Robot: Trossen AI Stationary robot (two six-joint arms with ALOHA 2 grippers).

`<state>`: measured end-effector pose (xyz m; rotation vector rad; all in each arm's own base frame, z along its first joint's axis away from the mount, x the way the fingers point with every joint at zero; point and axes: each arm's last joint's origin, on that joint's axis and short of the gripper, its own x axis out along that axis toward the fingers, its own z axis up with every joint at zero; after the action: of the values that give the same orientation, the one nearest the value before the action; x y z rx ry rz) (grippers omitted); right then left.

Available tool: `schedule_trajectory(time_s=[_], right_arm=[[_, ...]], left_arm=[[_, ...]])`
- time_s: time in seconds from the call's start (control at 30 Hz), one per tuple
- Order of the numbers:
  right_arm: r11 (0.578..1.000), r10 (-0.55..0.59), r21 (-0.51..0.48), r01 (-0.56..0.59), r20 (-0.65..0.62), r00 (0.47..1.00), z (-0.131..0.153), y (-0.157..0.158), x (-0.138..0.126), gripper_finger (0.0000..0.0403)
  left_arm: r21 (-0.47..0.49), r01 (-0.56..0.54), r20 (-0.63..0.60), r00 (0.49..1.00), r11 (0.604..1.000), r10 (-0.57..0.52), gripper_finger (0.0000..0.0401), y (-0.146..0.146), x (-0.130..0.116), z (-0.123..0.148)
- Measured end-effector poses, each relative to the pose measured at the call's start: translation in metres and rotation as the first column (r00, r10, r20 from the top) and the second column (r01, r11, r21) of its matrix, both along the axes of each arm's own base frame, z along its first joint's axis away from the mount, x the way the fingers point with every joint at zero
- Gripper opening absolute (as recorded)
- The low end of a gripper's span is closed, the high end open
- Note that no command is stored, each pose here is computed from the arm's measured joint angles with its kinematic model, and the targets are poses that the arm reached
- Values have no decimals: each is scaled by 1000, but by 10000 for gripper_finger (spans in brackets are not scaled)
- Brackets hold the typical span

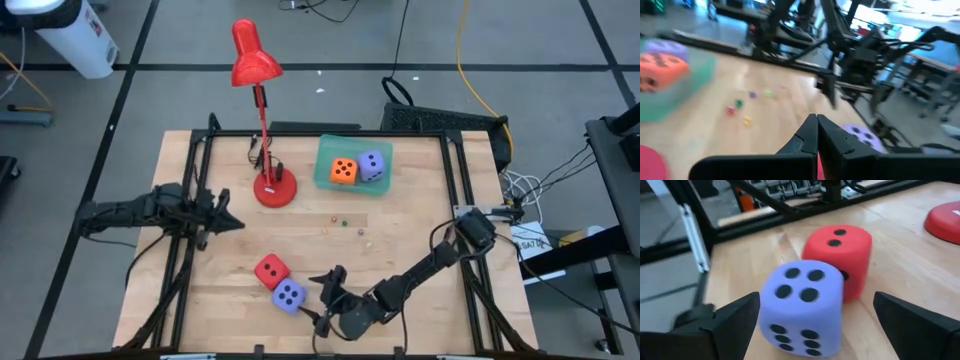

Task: Pick & Place Dice
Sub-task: Put the big purple dice into the green bin

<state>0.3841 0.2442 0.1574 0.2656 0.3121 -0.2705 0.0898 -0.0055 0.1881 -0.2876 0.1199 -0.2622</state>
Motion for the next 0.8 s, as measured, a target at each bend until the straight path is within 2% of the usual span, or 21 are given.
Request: schedule_trajectory(time_s=[0.27,0.4,0.57,0.7,0.8], right_arm=[[997,77,38,-74,-79,994,-5,-19,12,380],[998,59,27,-56,-105,993,-7,-29,16,380],[996,-69,32,78,-206,976,-16,-45,13,380],[977,-211,-80,196,-271,939,-12,-57,1,377],[962,-264,-165,218,-348,900,-10,-66,-11,376]], left_arm=[[-109,-2,-115,993,994,-11,2,-20,12,-11],[-121,-12,-135,991,993,-5,1,-31,16,-12],[-104,-70,-127,990,992,57,1,-39,20,-12],[-107,-92,-115,990,990,80,1,-41,22,-11],[-117,-97,-132,988,988,81,1,-42,24,-12]])
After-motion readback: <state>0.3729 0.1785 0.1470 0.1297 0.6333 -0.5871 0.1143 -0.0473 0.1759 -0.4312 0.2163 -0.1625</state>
